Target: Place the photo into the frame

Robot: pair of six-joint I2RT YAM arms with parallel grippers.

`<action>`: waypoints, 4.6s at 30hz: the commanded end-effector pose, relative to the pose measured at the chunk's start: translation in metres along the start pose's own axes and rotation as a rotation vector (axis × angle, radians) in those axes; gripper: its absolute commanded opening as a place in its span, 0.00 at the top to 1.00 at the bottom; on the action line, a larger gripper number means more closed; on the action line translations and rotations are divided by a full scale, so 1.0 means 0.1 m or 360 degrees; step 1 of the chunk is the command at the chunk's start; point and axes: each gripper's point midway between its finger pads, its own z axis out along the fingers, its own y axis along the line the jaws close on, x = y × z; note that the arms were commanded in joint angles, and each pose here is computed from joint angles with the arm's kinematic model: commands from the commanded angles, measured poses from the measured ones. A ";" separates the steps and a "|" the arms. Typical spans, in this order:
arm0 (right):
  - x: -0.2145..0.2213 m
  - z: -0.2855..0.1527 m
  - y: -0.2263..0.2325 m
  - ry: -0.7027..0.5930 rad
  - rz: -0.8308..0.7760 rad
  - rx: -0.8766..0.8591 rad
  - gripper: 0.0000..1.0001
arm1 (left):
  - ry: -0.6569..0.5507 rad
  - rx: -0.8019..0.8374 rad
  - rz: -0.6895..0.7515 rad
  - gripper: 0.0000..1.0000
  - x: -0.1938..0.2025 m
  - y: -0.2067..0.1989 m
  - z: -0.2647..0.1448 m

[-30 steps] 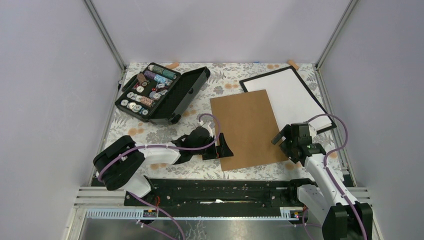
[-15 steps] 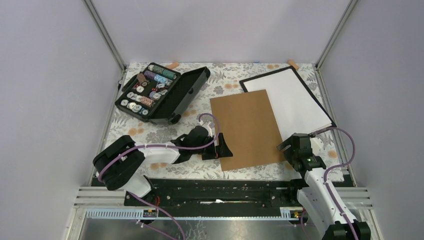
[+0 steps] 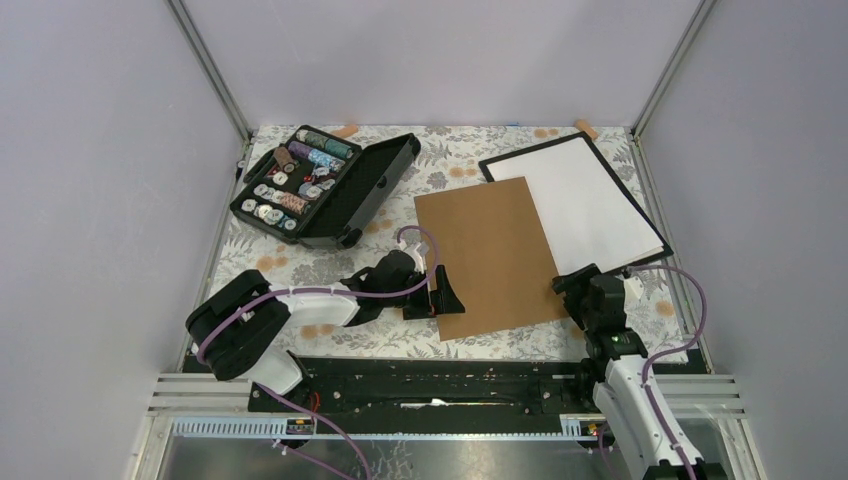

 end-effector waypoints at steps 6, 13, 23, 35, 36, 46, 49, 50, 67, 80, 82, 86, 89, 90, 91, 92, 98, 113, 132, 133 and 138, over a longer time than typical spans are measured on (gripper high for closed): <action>0.03 -0.12 -0.30 0.0053 0.0050 0.0331 0.11 | 0.0062 -0.0023 -0.0013 0.01 0.12 0.11 0.03; 0.14 -0.10 -0.52 0.0160 -0.0023 0.0537 0.14 | 0.0082 -0.0005 -0.0015 0.01 0.12 0.07 0.04; 0.08 -0.30 -0.19 0.0215 -0.0007 0.0355 0.00 | 0.0073 -0.0020 -0.0029 0.01 0.12 0.09 0.04; 0.25 -0.39 -0.06 0.0315 0.0108 0.0185 0.00 | 0.0086 -0.0013 -0.0036 0.01 0.14 0.11 0.04; 0.28 -0.41 0.10 0.0368 0.0093 0.0055 0.00 | 0.0083 -0.0011 -0.0035 0.01 0.13 0.10 0.04; 0.14 -1.05 1.06 0.0493 -0.0112 -0.0655 0.02 | 0.0078 0.0000 -0.0044 0.01 0.08 0.07 0.05; 0.08 -1.22 1.25 0.0487 -0.0123 -0.0800 0.06 | 0.0066 0.0004 -0.0037 0.01 0.06 0.05 0.04; 0.06 -1.25 1.28 0.0482 -0.0126 -0.0820 0.06 | 0.0064 0.0004 -0.0039 0.01 0.06 0.05 0.03; 0.15 -1.55 1.63 0.0658 -0.0309 -0.1196 0.37 | 0.0049 0.0053 -0.0024 0.01 0.02 -0.08 -0.04; 0.08 -1.50 1.64 0.0605 -0.0410 -0.1143 0.61 | 0.0036 0.0091 -0.0024 0.01 0.01 -0.14 -0.08; 0.02 -1.44 1.71 0.0532 -0.0342 -0.1193 0.64 | 0.0041 0.0107 -0.0032 0.01 0.00 -0.16 -0.07; -0.04 -1.24 1.75 0.0421 -0.0221 -0.1224 0.67 | 0.0036 0.0133 -0.0027 0.01 -0.02 -0.22 -0.09; -0.07 -1.14 1.78 0.0367 -0.0164 -0.1277 0.68 | 0.0025 0.0137 -0.0022 0.01 -0.04 -0.24 -0.09; -0.07 -1.12 1.79 0.0354 -0.0145 -0.1294 0.68 | 0.0025 0.0140 -0.0022 0.01 -0.04 -0.24 -0.09; -0.08 -1.11 1.81 0.0340 -0.0133 -0.1316 0.67 | 0.0026 0.0141 -0.0022 0.01 -0.04 -0.25 -0.09; -0.07 -1.09 1.81 0.0328 -0.0125 -0.1338 0.67 | 0.0032 0.0143 -0.0022 0.01 -0.04 -0.25 -0.08; 0.08 -1.00 1.90 0.0297 -0.0118 -0.1384 0.68 | 0.0060 0.0164 -0.0032 0.01 -0.04 -0.28 -0.01; 0.49 -0.67 2.01 0.0055 -0.0189 -0.1230 0.69 | 0.0039 0.0271 -0.0006 0.01 -0.17 -0.54 -0.01; -0.26 -0.84 1.85 -0.0392 -0.0434 -0.0732 1.00 | -0.0150 0.0350 0.0386 0.01 -0.44 -1.14 -0.87; -0.36 -0.87 1.86 -0.0402 -0.0432 -0.0715 1.00 | -0.0193 0.0329 0.0442 0.01 -0.51 -1.20 -0.97; -0.84 -0.87 1.98 -0.0233 -0.0366 -0.0717 1.00 | -0.0423 0.0203 0.0723 0.01 -0.90 -1.50 -1.43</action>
